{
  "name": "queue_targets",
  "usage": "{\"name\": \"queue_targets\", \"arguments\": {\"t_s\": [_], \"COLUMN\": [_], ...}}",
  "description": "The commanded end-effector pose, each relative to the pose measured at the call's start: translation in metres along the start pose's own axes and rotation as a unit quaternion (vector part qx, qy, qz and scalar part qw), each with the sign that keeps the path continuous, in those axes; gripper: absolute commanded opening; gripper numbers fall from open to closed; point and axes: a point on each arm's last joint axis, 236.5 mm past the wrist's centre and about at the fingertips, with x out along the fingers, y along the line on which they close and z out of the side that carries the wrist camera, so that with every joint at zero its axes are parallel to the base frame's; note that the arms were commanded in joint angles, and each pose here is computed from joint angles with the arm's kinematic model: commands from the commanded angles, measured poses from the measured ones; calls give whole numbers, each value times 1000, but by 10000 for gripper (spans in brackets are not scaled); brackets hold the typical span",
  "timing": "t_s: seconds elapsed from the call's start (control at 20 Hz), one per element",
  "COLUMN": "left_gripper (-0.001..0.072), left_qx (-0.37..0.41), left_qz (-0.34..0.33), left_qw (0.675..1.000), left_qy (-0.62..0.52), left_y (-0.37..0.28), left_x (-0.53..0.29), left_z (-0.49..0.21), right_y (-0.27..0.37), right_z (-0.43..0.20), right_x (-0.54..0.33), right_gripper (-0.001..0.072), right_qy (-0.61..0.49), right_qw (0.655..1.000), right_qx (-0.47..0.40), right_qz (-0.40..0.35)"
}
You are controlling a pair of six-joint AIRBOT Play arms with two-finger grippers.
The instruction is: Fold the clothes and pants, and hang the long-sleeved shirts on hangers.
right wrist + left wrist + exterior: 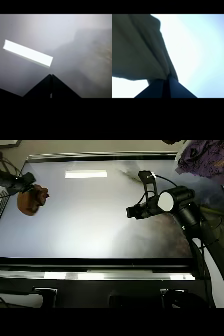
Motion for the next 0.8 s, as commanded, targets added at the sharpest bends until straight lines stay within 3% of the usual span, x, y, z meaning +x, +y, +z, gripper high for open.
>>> {"name": "queue_targets", "arguments": {"t_s": [0.0,0.25,0.6,0.65,0.75], "left_gripper": [12,12,34,175,699], "left_qx": [61,133,140,131,132], "left_qz": [-64,-122,-161,-156,-137], "left_qw": [994,974,955,954,954], "left_qy": [66,134,206,219,234], "left_y": [-100,-207,-259,-255,-239], "left_x": [-51,-74,-31,-24,-20], "left_z": [-89,-204,-362,-374,-371], "right_y": [1,1,1,1,1], "right_z": [0,0,0,0,1], "right_x": [0,0,0,0,0], "right_gripper": [28,28,27,27,27], "right_qy": [0,0,0,0,-3], "right_qw": [1000,1000,1000,1000,1000], "right_qx": [0,0,0,0,0], "right_qz": [0,0,0,0,1]}}
